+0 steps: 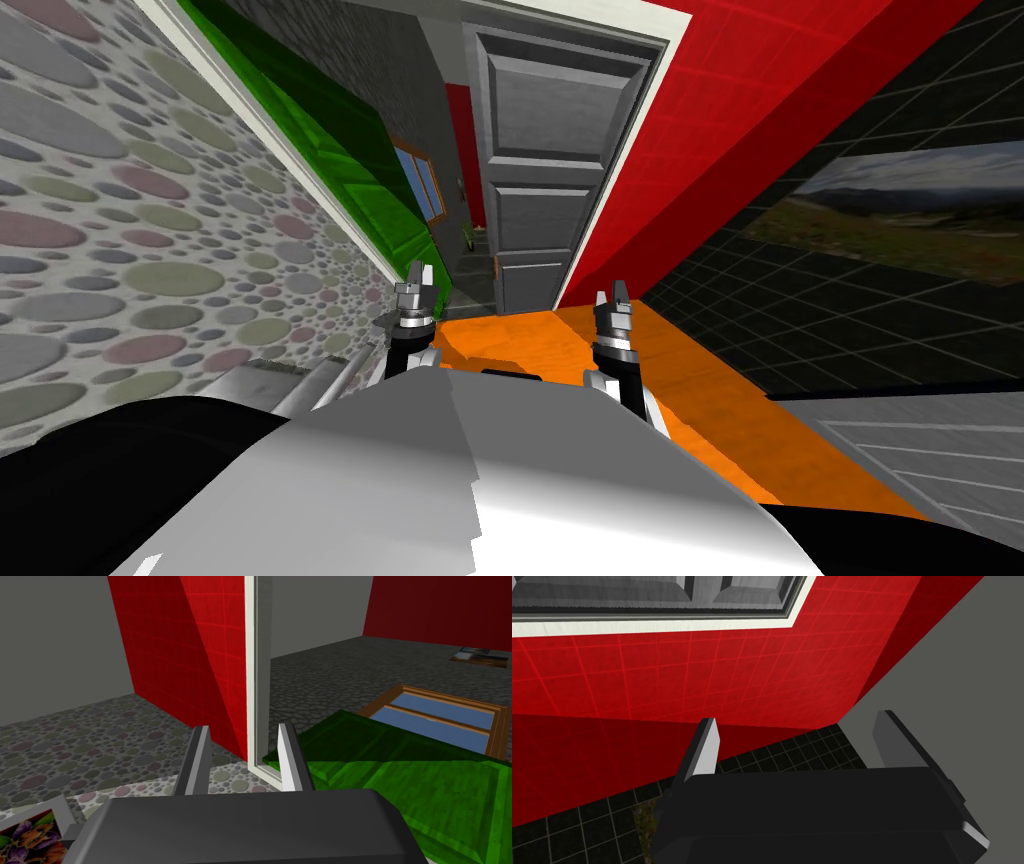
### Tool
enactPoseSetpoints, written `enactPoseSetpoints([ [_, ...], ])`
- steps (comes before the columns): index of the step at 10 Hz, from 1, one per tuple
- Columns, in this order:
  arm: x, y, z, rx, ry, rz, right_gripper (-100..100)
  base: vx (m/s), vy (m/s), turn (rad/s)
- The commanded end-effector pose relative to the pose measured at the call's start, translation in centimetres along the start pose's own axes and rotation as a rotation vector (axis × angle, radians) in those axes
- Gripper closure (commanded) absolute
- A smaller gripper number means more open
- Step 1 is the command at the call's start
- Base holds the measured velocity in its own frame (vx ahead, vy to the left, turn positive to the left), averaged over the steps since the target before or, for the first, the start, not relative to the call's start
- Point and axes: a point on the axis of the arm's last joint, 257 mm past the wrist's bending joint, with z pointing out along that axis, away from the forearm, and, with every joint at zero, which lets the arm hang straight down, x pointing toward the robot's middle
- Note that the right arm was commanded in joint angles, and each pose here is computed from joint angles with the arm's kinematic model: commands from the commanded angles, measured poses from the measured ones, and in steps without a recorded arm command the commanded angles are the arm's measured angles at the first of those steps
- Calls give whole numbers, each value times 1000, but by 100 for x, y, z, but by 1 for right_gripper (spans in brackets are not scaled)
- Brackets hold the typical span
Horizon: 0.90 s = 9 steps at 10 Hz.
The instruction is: Push the door open
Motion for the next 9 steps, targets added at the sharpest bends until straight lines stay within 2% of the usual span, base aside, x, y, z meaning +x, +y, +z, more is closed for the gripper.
enactPoseSetpoints([
  [1,1,-21,-5,2,2,11,-100,250,-120,17],
  [9,10,-156,-47,15,12,76,-100,211,-149,24],
])
